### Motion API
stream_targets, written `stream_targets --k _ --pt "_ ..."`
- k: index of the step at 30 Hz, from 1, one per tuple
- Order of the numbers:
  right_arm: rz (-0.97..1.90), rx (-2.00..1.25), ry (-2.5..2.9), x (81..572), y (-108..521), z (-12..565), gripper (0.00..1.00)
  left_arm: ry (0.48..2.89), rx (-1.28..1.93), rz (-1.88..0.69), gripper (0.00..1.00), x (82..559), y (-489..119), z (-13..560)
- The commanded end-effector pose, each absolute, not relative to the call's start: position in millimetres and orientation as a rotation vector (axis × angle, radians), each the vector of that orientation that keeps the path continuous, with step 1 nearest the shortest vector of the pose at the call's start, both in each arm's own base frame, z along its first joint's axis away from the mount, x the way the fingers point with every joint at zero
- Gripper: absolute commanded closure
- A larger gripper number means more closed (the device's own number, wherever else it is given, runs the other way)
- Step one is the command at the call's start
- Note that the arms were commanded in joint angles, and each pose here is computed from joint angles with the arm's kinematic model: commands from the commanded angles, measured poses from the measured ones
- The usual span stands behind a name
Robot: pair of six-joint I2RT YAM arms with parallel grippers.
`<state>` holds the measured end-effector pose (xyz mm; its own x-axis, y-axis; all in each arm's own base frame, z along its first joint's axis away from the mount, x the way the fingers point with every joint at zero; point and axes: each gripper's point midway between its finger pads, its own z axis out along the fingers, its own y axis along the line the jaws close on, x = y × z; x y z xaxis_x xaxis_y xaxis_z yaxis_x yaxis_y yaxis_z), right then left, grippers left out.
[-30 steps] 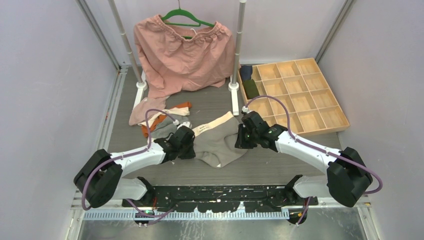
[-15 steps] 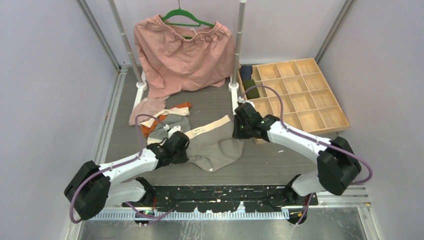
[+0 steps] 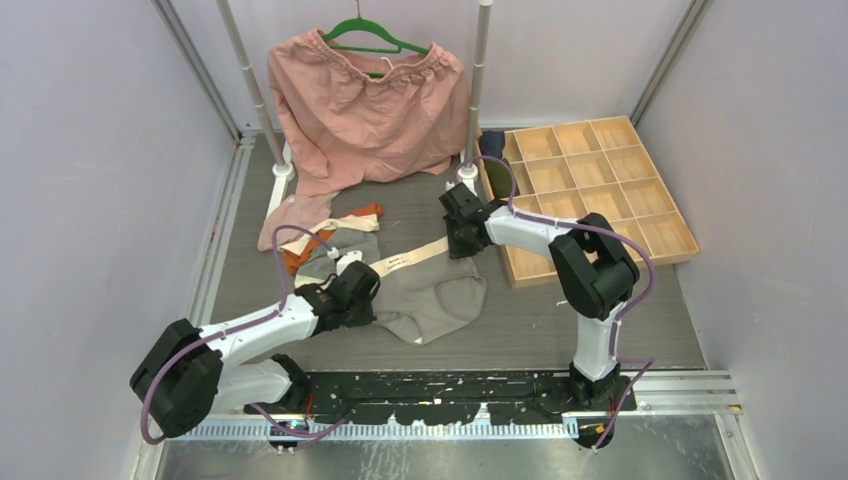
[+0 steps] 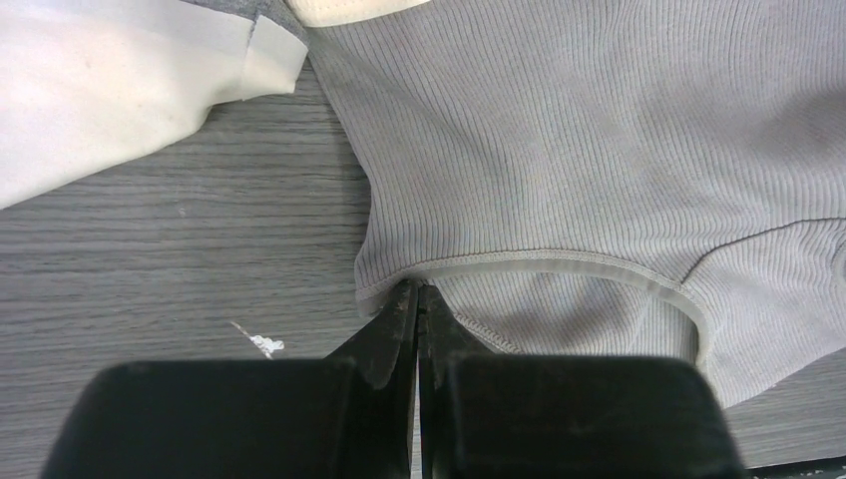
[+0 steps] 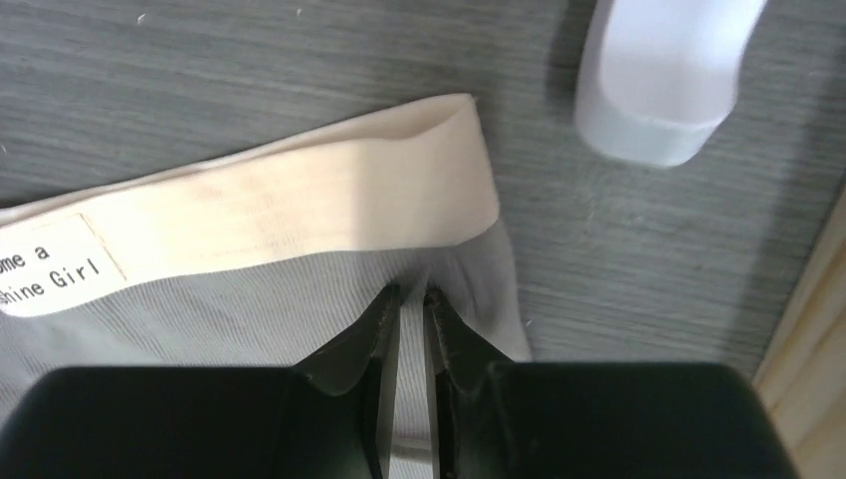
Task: Roll the underwear
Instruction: Flatten out the underwear at the center of the board.
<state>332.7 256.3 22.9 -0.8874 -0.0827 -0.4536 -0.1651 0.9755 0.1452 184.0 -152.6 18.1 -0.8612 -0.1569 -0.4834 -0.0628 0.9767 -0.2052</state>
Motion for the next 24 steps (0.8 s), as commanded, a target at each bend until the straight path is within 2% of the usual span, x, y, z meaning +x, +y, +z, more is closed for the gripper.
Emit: stream_targets --k 1,13,24 --pt "0.211 -0.169 2.635 352 249 34 0.79 2.63 -0.126 -0.132 0.99 181 -138 15" --pt "0.074 0.032 2.73 296 181 12 0.8 2.656 -0.088 -0.093 0.99 189 -142 11" --pt "0.098 0.09 2.583 293 165 65 0.78 2.61 0.056 -0.062 0.97 219 -156 38"
